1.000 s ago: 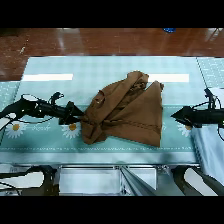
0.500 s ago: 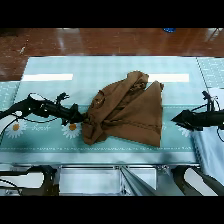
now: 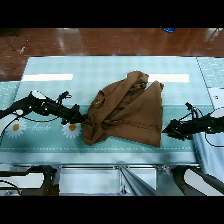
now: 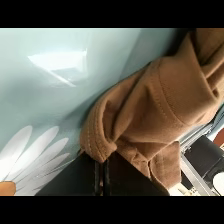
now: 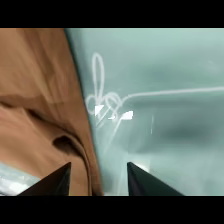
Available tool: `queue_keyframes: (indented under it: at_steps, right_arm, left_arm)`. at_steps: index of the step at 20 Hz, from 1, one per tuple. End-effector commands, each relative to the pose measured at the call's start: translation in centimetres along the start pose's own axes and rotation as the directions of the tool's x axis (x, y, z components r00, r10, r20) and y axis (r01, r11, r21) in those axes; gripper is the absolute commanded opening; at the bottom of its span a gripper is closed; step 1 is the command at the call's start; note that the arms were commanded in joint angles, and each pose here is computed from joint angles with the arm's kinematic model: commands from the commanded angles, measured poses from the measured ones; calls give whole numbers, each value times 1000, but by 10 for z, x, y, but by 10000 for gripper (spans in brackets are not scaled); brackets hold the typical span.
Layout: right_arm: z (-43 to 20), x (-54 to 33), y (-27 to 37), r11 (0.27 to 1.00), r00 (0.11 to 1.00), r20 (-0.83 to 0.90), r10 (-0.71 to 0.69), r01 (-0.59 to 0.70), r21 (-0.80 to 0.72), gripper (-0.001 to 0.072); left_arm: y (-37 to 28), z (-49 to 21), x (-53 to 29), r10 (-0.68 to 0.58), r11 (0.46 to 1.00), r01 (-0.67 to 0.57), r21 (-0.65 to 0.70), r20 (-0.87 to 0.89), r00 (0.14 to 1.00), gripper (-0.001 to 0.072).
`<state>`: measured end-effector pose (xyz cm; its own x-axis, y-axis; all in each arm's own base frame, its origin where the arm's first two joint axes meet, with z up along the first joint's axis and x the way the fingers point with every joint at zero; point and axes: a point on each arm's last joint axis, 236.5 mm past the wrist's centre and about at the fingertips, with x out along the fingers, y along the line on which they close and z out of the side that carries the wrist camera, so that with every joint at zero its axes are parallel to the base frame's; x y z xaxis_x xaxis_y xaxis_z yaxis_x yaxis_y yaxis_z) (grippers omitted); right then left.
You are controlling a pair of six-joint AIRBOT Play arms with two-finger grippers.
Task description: Fold the shirts.
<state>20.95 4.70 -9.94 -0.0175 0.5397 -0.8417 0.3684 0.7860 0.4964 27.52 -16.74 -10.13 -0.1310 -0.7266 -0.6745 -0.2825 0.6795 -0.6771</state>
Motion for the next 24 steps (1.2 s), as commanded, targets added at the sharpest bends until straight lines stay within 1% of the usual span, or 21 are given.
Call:
queue_keyframes:
  at_steps: [1,4,7,9,11,12,13,14,15,16,18,20,21,22,23,24]
  right_arm:
    - [20,3,5,1000,1000,22,18,-19,15,409]
    - [42,-3,14,999,998,49,47,-48,18,409]
    - [52,7,28,994,994,35,100,-101,29,409]
    - [53,23,45,991,991,22,130,-130,-7,408]
    - [58,35,60,991,991,26,132,-131,-37,407]
    - [60,39,67,990,992,21,128,-127,-60,388]
    - [62,41,75,988,992,14,125,-123,-89,312]
    - [64,42,84,985,992,8,126,-124,-120,185]
    - [65,38,96,974,991,3,132,-129,-184,11]
    - [66,30,110,961,989,-11,149,-147,-233,16]
    - [74,-2,137,927,985,-16,172,-168,-334,16]
    - [96,-59,171,890,972,98,212,-150,-431,16]
    - [109,-95,190,871,953,180,242,-132,-473,16]
    - [118,-139,210,844,919,277,279,-98,-527,16]
    - [122,-183,230,817,875,366,316,-55,-574,16]
    - [120,-232,252,786,816,453,358,-2,-619,16]
  left_arm:
    - [-1,-2,0,0,1000,0,3,-7,1000,27]
    - [-1,-2,0,0,1000,0,3,-7,1000,27]
    - [-1,-2,0,1,1000,-1,-1,-7,1000,27]
    - [-1,-1,0,1,1000,-1,-4,-6,1000,27]
    - [-1,-1,0,1,1000,-1,-7,-6,1000,27]
    - [-1,-1,0,1,1000,-1,-7,-6,1000,27]
    - [-1,-1,0,1,1000,-1,-6,-5,1000,27]
    - [-2,-2,-1,0,1000,0,-6,-5,1000,27]
    - [-3,-1,-4,-7,1000,7,-11,-9,1000,27]
    - [-9,-1,-10,-18,1000,18,-4,-15,1000,27]
    - [-35,9,-37,-52,996,51,68,10,999,27]
    - [-85,29,-92,-123,976,96,197,130,984,27]
    - [-117,39,-128,-187,954,125,272,216,958,27]
    - [-157,44,-174,-268,918,145,368,312,911,27]
    - [-194,40,-219,-344,869,129,479,395,852,27]
    - [-232,28,-268,-413,809,69,584,481,774,27]
